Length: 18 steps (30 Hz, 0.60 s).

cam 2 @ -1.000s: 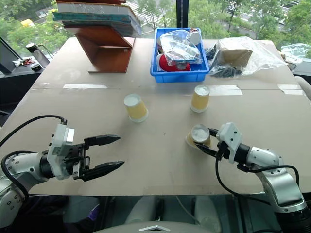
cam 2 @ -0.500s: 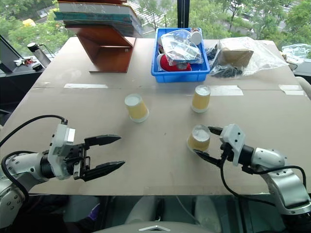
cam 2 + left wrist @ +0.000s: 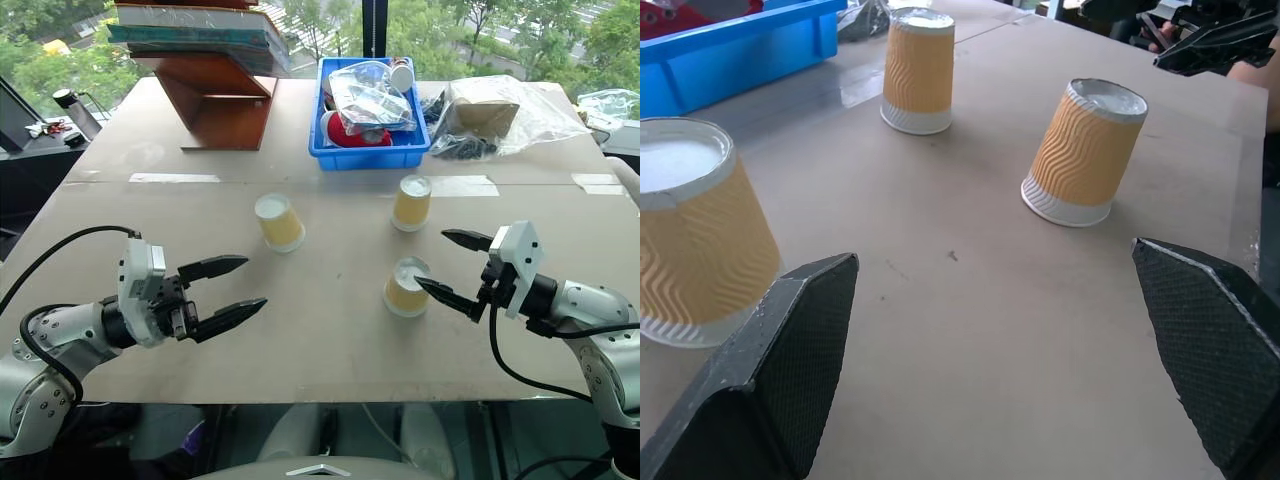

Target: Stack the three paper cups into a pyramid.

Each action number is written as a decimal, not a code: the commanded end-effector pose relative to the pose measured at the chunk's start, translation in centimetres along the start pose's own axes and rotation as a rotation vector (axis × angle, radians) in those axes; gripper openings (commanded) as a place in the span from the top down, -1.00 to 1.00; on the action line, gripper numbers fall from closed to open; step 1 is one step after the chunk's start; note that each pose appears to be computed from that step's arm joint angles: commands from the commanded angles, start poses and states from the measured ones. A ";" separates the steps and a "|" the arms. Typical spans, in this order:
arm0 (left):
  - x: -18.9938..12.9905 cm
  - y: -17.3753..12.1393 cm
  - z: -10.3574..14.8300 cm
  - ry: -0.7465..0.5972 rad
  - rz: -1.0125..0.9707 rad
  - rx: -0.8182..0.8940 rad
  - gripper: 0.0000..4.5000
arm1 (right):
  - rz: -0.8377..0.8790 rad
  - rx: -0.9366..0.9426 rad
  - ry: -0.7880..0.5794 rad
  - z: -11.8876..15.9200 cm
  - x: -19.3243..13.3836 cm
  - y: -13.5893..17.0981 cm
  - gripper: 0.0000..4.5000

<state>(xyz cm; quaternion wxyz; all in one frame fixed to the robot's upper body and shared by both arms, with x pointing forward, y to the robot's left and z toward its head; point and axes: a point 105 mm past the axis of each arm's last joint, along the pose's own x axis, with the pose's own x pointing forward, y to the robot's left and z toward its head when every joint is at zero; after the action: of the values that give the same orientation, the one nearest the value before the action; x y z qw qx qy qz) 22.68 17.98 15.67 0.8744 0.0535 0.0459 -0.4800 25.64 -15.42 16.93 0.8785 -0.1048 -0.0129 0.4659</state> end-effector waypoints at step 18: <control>3.1 7.4 -1.3 0.043 0.254 -0.009 -1.00 | 0.079 -0.131 -0.142 3.4 -3.7 0.5 -0.95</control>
<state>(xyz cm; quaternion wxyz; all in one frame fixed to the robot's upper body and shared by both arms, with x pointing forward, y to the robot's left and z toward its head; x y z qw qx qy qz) 30.01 19.74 14.02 0.9280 0.0566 0.0609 -0.3632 23.46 -17.26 19.14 0.8557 -0.1103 -0.0787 0.4994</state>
